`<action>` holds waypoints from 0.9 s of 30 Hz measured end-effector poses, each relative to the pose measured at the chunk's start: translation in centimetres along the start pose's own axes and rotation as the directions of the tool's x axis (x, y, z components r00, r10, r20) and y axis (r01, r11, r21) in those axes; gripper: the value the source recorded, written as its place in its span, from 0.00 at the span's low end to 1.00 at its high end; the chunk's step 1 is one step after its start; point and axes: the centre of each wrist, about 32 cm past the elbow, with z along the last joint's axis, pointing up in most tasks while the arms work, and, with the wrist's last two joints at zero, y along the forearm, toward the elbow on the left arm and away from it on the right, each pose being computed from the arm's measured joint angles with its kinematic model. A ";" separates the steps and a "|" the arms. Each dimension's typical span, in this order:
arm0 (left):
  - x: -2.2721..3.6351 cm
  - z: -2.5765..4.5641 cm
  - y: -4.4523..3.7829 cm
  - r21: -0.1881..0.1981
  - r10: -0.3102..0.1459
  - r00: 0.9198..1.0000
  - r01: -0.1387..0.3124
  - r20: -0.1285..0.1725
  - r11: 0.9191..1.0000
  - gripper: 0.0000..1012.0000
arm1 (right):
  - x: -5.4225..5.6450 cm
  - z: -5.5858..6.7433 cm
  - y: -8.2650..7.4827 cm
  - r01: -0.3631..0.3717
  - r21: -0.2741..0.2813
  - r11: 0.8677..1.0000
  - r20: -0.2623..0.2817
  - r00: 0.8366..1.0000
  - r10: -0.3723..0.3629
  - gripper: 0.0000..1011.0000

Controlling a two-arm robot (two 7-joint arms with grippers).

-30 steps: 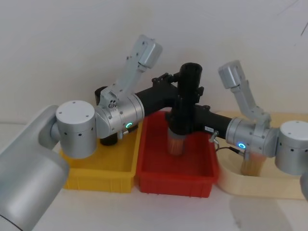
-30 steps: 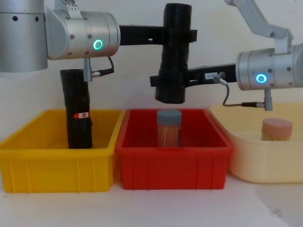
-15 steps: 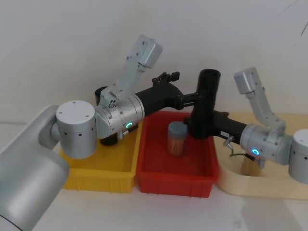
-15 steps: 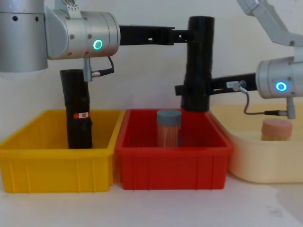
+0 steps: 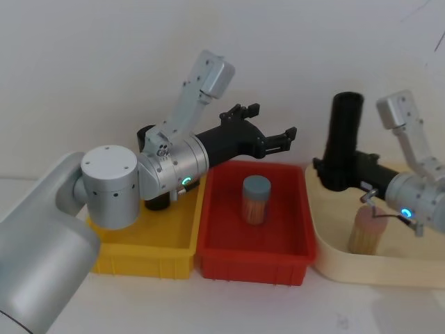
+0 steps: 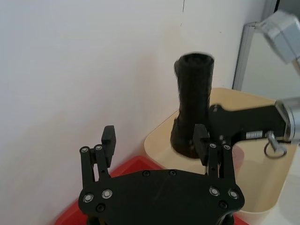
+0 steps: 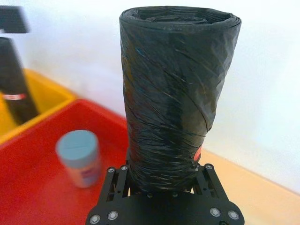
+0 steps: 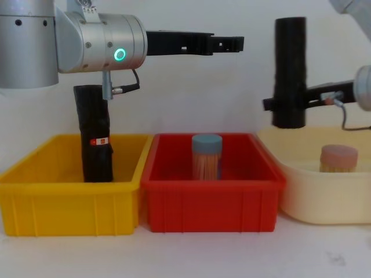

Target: Pick up the garbage bag with the one hand and transfer it to the other hand.

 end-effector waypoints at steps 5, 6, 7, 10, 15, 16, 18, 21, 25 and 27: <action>0.00 0.00 0.00 0.000 0.000 1.000 0.000 0.000 1.000 0.99 | 0.9 0.4 -1.0 0.076 -0.010 0.997 0.026 0.997 -0.075 0.56; 0.00 0.00 0.00 0.000 0.000 1.000 0.000 0.000 1.000 0.99 | 1.1 0.5 -1.2 0.088 -0.012 0.996 0.030 0.996 -0.088 0.56; 0.00 0.00 0.00 0.000 0.000 1.000 0.000 0.000 1.000 0.99 | 1.4 0.6 -1.6 0.111 -0.017 0.994 0.037 0.993 -0.111 0.56; 0.00 0.00 0.00 0.000 0.000 1.000 0.000 0.000 1.000 0.99 | 1.9 0.7 -2.1 0.140 -0.026 0.990 0.045 0.989 -0.139 0.56; 0.00 0.00 0.00 0.000 0.000 1.000 0.000 0.000 1.000 0.99 | 2.6 0.6 -2.8 0.182 -0.065 0.981 0.053 0.983 -0.178 0.56; 0.00 0.00 0.00 0.000 0.000 1.000 0.000 0.000 1.000 0.99 | 2.7 0.6 -2.9 0.185 -0.071 0.980 0.054 0.982 -0.181 0.56; 0.00 0.00 0.00 0.000 0.000 1.000 0.000 0.000 1.000 0.99 | 2.9 0.5 -3.0 0.193 -0.091 0.977 0.054 0.981 -0.189 0.56; 0.00 0.00 0.00 0.000 0.000 1.000 0.000 0.000 1.000 0.99 | 3.2 0.1 -3.1 0.202 -0.121 0.972 0.053 0.979 -0.197 0.56; 0.00 0.00 0.00 0.000 0.000 1.000 0.000 0.000 1.000 0.99 | 3.5 -0.2 -3.2 0.210 -0.149 0.966 0.053 0.977 -0.205 0.64; 0.00 0.00 0.00 0.000 0.000 1.000 0.000 0.000 1.000 0.99 | 3.7 -0.3 -3.2 0.214 -0.162 0.963 0.053 0.977 -0.208 0.70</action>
